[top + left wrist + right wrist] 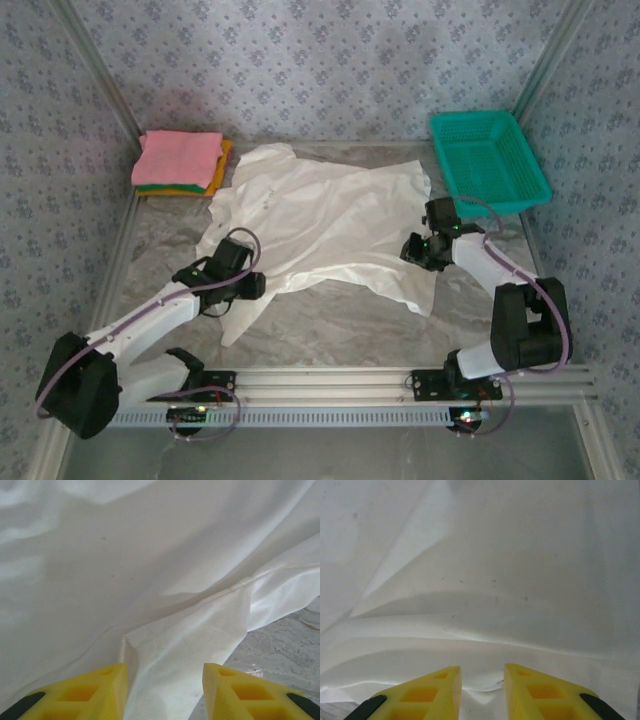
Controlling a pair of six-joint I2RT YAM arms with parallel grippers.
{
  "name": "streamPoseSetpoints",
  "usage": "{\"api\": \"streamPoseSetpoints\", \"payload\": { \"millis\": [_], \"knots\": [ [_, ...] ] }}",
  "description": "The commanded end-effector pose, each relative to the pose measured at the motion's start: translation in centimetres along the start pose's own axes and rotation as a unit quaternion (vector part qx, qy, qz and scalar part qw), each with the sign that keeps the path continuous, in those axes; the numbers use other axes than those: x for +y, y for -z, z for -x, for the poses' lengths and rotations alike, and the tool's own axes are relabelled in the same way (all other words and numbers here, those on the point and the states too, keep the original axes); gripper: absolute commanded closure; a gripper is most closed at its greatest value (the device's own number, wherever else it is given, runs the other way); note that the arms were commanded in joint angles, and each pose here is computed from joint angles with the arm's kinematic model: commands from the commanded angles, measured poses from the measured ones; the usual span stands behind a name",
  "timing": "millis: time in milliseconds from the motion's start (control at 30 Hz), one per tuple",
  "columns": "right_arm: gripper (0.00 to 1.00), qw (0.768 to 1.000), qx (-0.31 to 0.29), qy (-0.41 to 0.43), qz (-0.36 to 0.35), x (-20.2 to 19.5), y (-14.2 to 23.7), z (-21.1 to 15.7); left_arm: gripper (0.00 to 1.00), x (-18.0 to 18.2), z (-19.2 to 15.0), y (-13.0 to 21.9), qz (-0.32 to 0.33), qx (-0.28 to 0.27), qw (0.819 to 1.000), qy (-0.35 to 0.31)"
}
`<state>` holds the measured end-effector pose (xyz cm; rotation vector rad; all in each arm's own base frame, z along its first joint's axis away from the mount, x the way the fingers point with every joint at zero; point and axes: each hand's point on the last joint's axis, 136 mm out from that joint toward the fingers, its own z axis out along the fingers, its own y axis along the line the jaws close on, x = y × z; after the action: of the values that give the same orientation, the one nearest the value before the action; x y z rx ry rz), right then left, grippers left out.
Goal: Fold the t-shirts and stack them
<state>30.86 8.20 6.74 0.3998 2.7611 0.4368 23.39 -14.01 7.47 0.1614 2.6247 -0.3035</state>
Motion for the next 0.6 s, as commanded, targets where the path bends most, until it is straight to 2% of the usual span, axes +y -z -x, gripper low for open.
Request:
{"api": "streamPoseSetpoints", "payload": {
  "millis": [0,100,133,167,267,300,433,567],
  "knots": [
    [0.7,1.0,0.0,-0.001,0.008,0.6,0.1,0.4,0.48,-0.5,0.9,-0.3,-0.006,-0.004,1.0,-0.013],
    [0.69,1.0,0.0,-0.002,0.012,0.7,0.1,0.4,0.46,0.1,0.3,-1.3,0.01,0.006,1.0,-0.018],
    [0.69,1.0,0.0,-0.002,0.014,0.8,0.1,0.4,0.49,0.0,0.3,-1.5,0.008,0.004,1.0,-0.019],
    [0.7,1.0,0.0,-0.002,0.015,0.8,0.1,0.3,0.55,0.0,0.3,-1.8,0.008,0.004,1.0,-0.021],
    [0.69,1.0,0.007,-0.004,0.016,0.8,0.3,-0.1,0.95,0.1,0.6,-1.8,0.014,0.005,1.0,-0.024],
    [0.7,1.0,0.009,-0.004,0.017,0.8,0.5,-0.2,1.0,0.1,0.8,-1.6,0.017,0.004,1.0,-0.025],
    [0.69,1.0,0.01,-0.007,0.01,0.3,1.6,-1.0,1.0,-0.1,1.7,0.1,0.016,-0.008,0.999,-0.027],
    [0.69,0.998,0.033,-0.043,-0.009,-1.4,2.6,-2.5,1.0,-0.7,1.8,2.7,0.003,-0.011,0.999,-0.036]
  ]
}}
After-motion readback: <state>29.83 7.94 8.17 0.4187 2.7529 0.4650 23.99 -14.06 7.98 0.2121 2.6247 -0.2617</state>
